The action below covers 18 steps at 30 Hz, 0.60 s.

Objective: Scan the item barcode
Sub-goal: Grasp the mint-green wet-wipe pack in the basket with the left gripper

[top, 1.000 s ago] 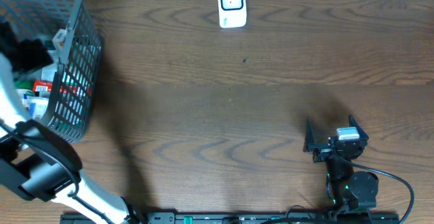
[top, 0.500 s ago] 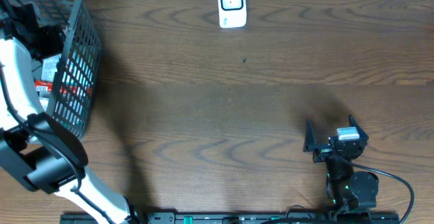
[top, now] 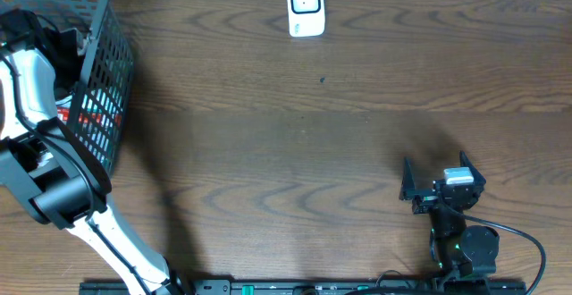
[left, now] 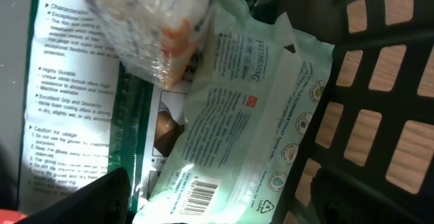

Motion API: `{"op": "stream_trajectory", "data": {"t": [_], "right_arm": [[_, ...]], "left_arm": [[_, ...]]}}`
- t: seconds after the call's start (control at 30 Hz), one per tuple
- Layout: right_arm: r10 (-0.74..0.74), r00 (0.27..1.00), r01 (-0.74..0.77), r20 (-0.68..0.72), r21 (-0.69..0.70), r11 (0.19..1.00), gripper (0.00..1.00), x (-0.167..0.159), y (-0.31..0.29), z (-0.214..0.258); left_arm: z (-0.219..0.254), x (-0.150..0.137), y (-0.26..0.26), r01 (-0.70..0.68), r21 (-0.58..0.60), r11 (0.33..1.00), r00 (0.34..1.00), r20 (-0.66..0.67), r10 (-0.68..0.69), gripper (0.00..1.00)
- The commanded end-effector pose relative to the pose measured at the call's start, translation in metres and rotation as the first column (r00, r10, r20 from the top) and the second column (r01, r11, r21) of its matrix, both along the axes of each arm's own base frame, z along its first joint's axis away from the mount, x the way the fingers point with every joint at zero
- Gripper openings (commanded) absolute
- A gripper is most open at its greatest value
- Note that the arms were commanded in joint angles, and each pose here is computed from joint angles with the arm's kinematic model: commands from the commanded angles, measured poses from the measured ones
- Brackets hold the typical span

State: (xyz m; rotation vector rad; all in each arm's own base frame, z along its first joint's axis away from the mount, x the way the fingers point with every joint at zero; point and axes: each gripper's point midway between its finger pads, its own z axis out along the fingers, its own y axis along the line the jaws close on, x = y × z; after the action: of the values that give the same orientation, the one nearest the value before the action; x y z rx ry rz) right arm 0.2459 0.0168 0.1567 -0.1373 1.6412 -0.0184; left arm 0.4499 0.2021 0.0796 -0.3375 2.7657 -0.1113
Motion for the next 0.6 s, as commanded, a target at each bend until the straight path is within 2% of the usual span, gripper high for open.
{"op": "stream_trajectory", "data": {"t": [0.0, 0.2, 0.23, 0.27, 0.37, 0.53, 0.57], "right_arm": [[-0.010, 1.000, 0.010, 0.000, -0.006, 1.000, 0.99, 0.000, -0.002, 0.000], [-0.010, 1.000, 0.010, 0.000, -0.006, 1.000, 0.99, 0.000, -0.002, 0.000], [-0.010, 1.000, 0.010, 0.000, -0.006, 1.000, 0.99, 0.000, -0.002, 0.000], [-0.011, 1.000, 0.011, 0.000, -0.006, 1.000, 0.99, 0.000, -0.003, 0.000], [-0.011, 1.000, 0.011, 0.000, -0.006, 1.000, 0.99, 0.000, -0.003, 0.000], [-0.010, 1.000, 0.010, 0.000, -0.006, 1.000, 0.99, 0.000, -0.002, 0.000], [-0.011, 1.000, 0.011, 0.000, -0.006, 1.000, 1.00, 0.000, -0.003, 0.000]], "left_arm": [[-0.021, 0.000, -0.001, 0.036, -0.025, 0.999, 0.999, -0.033, -0.037, 0.87], [-0.050, -0.005, -0.004, 0.036, -0.055, 0.998, 0.995, -0.087, -0.041, 0.86], [-0.051, -0.005, -0.004, 0.036, -0.056, 0.998, 0.995, -0.090, -0.041, 0.82], [-0.051, -0.005, -0.004, 0.036, -0.057, 0.998, 0.995, -0.090, -0.041, 0.73], [-0.047, -0.004, 0.001, 0.032, -0.028, 0.999, 0.996, -0.085, -0.034, 0.38], [-0.026, 0.001, 0.007, 0.028, 0.012, 1.000, 0.999, -0.044, -0.027, 0.19], [-0.020, 0.003, 0.008, 0.028, 0.020, 0.999, 0.999, -0.030, -0.027, 0.10]]}}
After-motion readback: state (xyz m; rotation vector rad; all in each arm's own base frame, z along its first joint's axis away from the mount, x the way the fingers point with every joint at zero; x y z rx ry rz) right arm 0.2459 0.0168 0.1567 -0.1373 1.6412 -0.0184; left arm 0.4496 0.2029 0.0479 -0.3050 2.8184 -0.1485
